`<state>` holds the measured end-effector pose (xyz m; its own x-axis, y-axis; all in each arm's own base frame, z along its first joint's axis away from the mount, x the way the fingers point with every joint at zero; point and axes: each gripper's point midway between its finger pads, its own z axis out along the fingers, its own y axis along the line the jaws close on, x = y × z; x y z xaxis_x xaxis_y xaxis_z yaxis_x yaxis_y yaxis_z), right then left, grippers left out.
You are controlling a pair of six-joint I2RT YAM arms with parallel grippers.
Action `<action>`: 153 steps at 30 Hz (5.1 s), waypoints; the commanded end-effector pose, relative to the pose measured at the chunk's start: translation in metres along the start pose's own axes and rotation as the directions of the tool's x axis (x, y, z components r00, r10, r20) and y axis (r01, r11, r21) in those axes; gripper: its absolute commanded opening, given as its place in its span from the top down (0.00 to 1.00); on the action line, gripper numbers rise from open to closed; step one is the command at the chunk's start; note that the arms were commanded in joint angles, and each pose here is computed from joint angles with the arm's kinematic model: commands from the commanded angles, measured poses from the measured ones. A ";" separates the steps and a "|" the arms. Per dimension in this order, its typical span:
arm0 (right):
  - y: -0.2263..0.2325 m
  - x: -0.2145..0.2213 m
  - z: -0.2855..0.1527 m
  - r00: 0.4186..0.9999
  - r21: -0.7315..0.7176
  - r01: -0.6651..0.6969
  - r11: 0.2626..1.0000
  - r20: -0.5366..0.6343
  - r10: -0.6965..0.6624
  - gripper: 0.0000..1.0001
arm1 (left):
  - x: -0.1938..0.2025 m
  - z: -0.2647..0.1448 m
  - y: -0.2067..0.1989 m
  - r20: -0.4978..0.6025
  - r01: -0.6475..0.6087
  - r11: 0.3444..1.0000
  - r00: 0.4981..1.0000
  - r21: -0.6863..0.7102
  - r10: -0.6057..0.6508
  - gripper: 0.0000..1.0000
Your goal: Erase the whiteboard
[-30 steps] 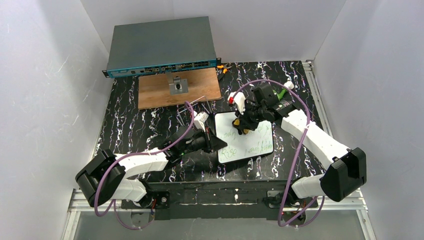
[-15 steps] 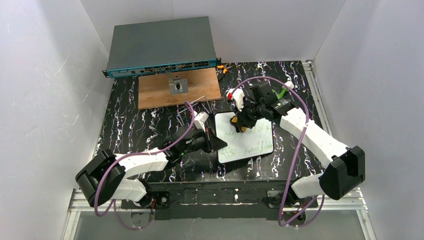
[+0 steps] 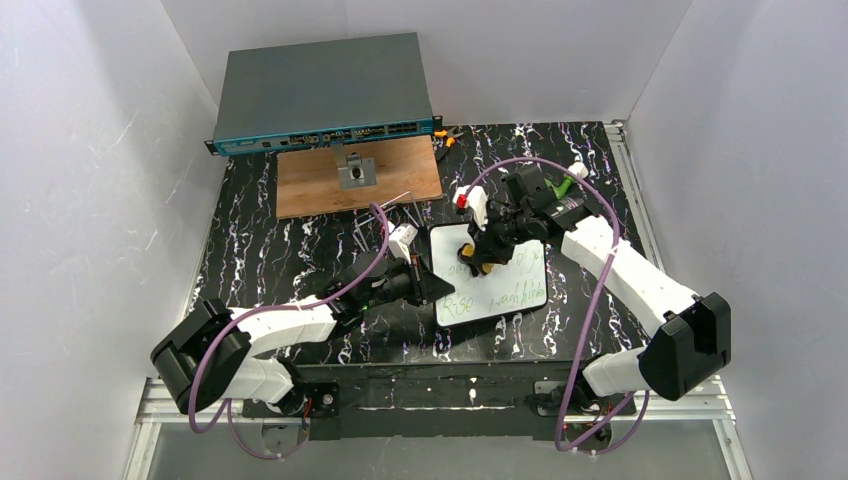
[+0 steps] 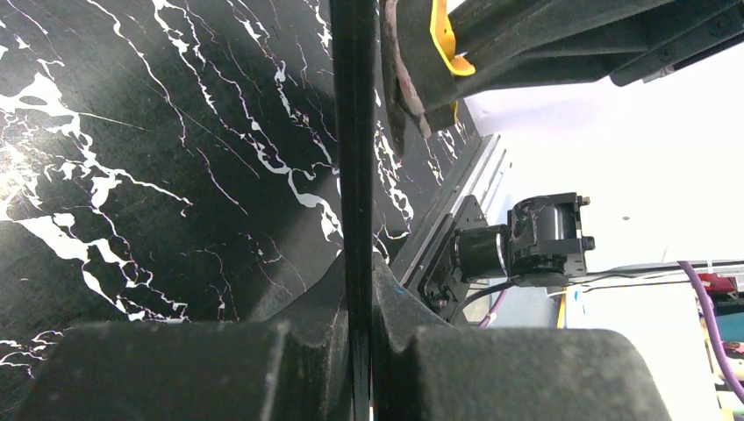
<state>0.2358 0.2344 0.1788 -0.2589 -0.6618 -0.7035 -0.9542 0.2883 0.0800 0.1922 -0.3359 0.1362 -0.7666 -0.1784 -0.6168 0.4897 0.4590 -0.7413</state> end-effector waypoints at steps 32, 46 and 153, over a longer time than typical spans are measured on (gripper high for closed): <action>-0.051 -0.020 -0.032 0.980 0.165 -0.171 0.971 0.130 0.150 0.99 | 0.002 -0.002 0.004 -0.018 -0.033 0.999 0.999 0.003 0.034 1.00; -0.027 -0.029 -0.003 0.999 0.142 -0.036 0.989 0.037 0.031 0.99 | 0.002 -0.001 0.002 -0.025 -0.032 0.999 0.999 0.011 0.032 1.00; -0.057 0.048 -0.010 0.992 0.316 -0.110 0.942 -0.020 0.122 0.99 | 0.005 -0.001 0.001 -0.027 -0.030 0.999 0.999 0.035 0.031 1.00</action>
<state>0.2482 0.1992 0.1470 -0.3592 -0.6450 -0.6746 -0.8897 0.4549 0.0388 0.1940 -0.3368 0.1326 -0.7883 -0.1833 -0.5874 0.4677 0.4418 -0.7656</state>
